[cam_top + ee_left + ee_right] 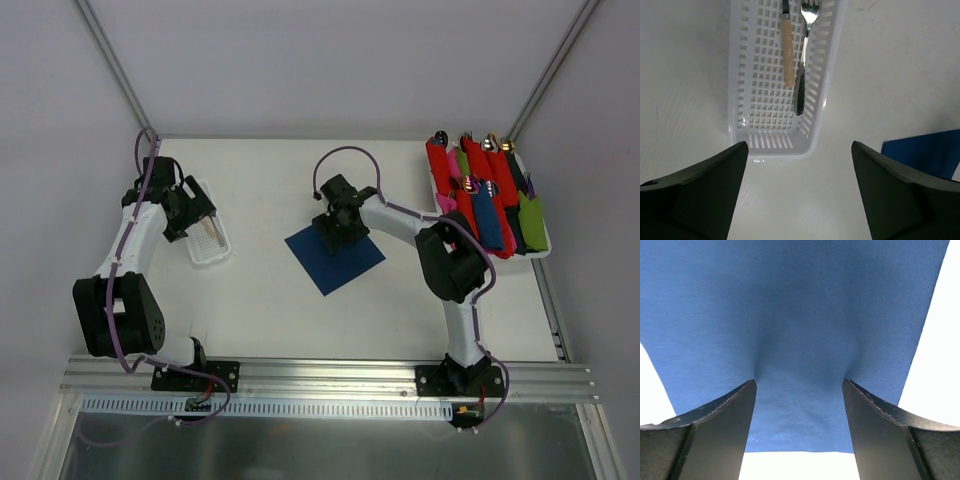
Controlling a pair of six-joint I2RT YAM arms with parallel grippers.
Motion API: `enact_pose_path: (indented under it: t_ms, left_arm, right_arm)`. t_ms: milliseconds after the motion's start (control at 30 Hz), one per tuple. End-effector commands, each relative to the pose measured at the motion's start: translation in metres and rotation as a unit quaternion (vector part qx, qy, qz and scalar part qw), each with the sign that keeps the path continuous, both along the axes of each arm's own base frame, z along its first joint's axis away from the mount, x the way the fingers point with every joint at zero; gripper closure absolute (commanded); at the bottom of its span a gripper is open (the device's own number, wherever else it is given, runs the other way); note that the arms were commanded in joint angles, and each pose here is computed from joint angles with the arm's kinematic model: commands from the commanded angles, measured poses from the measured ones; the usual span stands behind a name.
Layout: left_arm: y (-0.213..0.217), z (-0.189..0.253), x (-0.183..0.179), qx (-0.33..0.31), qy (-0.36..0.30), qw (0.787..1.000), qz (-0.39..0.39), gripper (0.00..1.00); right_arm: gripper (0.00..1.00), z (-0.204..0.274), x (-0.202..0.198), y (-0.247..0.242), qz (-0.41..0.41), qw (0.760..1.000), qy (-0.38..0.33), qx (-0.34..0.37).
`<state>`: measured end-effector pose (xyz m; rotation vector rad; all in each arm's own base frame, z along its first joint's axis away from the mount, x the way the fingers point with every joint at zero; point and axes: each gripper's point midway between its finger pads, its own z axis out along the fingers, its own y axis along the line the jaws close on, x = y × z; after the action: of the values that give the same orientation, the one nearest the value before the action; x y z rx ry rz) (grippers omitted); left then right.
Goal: Place the utensils on the paper napkin and roll it up
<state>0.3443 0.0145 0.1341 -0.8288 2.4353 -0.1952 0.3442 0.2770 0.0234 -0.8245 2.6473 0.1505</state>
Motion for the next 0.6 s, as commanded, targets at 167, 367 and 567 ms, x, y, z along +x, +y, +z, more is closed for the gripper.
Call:
enact_pose_path:
  t_ms: [167,367,567]
  left_arm:
    - [0.013,-0.007,0.037,0.021,0.017,1.000,-0.014,0.41]
    - [0.032,-0.030,0.060,0.046,0.048,0.998,0.000,0.59]
    - [0.048,-0.053,0.077,0.062,0.076,0.995,0.010,0.66]
  right_arm:
    - [0.19,0.120,-0.005,0.055,0.031,0.985,-0.019,0.168]
    - [0.19,0.168,-0.010,0.054,0.059,0.974,-0.040,0.214]
    - [0.19,0.162,-0.014,0.027,0.051,0.977,-0.035,0.205]
